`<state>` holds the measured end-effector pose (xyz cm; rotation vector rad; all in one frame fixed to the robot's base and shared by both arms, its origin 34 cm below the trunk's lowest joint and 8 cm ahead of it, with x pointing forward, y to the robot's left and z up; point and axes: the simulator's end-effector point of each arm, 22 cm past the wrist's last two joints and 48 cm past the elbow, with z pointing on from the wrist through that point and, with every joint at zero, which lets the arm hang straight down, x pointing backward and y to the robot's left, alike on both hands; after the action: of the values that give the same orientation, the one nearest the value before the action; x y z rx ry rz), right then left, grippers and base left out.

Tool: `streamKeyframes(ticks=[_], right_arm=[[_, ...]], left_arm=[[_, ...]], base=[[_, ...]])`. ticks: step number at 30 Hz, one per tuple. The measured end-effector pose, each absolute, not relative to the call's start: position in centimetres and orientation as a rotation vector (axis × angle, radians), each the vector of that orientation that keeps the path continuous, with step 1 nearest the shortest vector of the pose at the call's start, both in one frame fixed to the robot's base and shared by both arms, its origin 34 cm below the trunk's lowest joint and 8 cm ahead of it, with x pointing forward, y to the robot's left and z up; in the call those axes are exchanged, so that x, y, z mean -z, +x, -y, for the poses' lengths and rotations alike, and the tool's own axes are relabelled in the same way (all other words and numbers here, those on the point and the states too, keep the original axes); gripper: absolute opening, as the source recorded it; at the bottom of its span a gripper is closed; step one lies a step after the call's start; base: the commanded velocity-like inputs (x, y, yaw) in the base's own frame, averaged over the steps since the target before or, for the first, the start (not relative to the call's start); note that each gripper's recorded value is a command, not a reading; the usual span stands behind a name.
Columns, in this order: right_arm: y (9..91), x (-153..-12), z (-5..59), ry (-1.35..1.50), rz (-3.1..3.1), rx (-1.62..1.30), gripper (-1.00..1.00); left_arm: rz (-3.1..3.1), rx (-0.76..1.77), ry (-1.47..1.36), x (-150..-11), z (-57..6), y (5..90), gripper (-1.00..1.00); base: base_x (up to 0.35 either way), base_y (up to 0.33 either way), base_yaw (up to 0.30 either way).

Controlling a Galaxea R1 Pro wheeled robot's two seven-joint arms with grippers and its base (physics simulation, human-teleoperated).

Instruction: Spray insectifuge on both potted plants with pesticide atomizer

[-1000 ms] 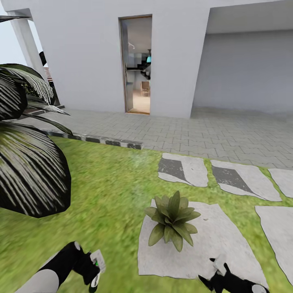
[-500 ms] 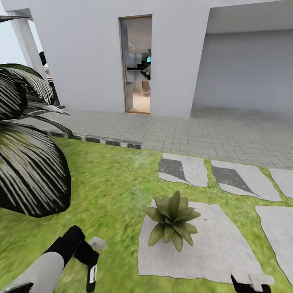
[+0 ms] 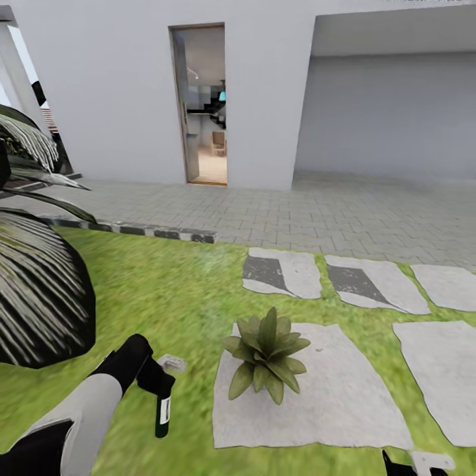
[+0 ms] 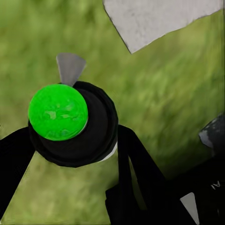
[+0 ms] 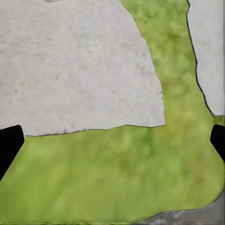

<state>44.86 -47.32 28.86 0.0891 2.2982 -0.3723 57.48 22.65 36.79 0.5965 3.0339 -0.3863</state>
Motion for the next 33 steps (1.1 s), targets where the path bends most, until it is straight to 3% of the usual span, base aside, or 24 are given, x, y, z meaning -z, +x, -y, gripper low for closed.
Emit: streamKeyframes(ticks=[5, 14, 26, 33], right_arm=[[44.7, -28.4, 46.7, 0.095, -2.307, 0.354, 1.0], [44.7, -28.4, 46.6, 0.093, -2.308, 0.351, 1.0], [44.7, -28.4, 46.5, 0.092, -2.308, 0.351, 1.0], [44.7, -28.4, 46.4, 0.092, -2.307, 0.349, 1.0]], left_arm=[[-3.064, 0.325, 0.749, -36.6, -22.5, 56.5, -1.0], [-3.107, 0.475, 0.824, -37.2, -21.1, 54.1, -1.0], [-3.109, 0.444, 0.878, -37.0, -21.0, 53.8, -1.0], [-3.107, 0.449, 0.883, -36.9, -20.7, 53.7, -1.0]], base=[[0.0, 0.0, -0.3], [0.0, 0.0, -0.297], [0.109, 0.068, -0.025], [0.305, 0.001, -0.097]])
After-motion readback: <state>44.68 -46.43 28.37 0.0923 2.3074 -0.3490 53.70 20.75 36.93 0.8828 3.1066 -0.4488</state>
